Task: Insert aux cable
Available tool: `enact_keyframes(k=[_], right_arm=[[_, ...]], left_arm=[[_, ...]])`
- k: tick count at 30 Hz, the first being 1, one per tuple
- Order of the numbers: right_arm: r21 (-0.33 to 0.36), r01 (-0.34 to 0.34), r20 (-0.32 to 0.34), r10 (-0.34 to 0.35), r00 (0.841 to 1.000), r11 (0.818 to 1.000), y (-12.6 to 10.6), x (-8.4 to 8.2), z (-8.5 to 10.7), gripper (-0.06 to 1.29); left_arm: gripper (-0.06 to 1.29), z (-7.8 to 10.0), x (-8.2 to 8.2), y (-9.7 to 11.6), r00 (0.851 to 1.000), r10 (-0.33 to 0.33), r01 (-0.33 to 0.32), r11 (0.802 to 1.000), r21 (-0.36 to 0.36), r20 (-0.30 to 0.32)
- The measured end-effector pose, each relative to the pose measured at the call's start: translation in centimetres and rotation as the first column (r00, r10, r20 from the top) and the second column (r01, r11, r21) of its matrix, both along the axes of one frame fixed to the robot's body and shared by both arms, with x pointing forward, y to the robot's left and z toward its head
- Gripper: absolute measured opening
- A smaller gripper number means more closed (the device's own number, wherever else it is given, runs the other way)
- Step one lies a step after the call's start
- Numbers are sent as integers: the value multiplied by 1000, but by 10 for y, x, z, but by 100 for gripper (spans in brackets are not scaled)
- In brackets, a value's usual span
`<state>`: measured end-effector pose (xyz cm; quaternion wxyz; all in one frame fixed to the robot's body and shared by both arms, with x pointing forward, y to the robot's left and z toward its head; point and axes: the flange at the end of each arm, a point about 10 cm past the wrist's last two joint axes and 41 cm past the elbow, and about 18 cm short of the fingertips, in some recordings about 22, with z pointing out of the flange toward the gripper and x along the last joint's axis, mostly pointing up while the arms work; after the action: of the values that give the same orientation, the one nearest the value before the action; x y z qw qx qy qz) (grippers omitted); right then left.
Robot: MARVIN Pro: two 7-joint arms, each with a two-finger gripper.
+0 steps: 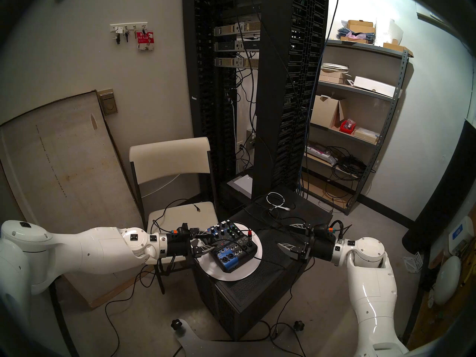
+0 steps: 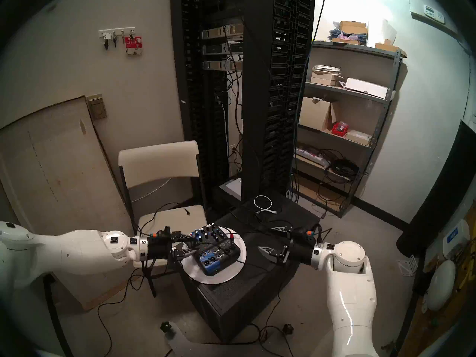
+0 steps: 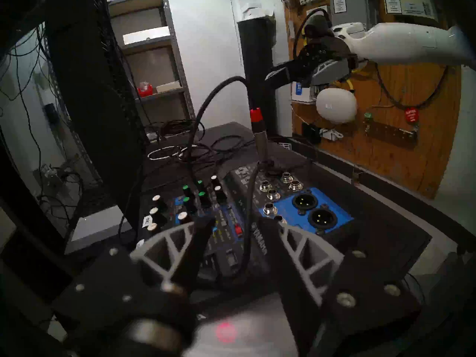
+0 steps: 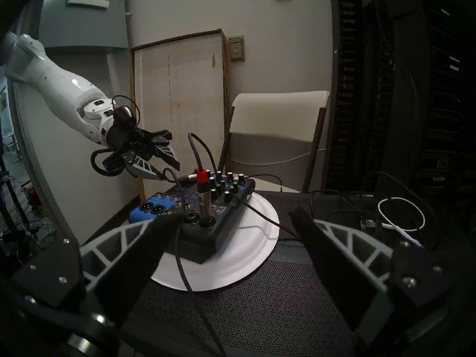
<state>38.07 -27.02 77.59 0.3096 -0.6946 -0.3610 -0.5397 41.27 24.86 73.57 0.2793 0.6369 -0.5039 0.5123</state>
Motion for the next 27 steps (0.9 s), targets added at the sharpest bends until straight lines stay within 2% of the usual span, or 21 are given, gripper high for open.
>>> enact_keyframes(k=[6, 17, 21, 22, 25, 27], right_arm=[[0, 0, 0, 0, 1000, 1000, 0, 0, 0, 120], [0, 0, -1, 0, 1000, 1000, 0, 0, 0, 120], [0, 0, -1, 0, 1000, 1000, 0, 0, 0, 120], [0, 0, -1, 0, 1000, 1000, 0, 0, 0, 120], [0, 0, -1, 0, 1000, 1000, 0, 0, 0, 120], [0, 0, -1, 0, 1000, 1000, 0, 0, 0, 120]], left_arm=[[46, -2, 0, -1, 1000, 0, 0, 1000, -3, -7], [42, -4, -1, -3, 1000, -5, 5, 1000, -15, -16], [31, -4, -1, -4, 1000, -7, 7, 1000, -21, -16], [22, -4, -1, -5, 1000, -8, 7, 1000, -25, -17], [13, -3, -2, -6, 1000, -8, 7, 999, -34, -15], [11, -2, -2, -5, 1000, -6, 5, 999, -39, -13]])
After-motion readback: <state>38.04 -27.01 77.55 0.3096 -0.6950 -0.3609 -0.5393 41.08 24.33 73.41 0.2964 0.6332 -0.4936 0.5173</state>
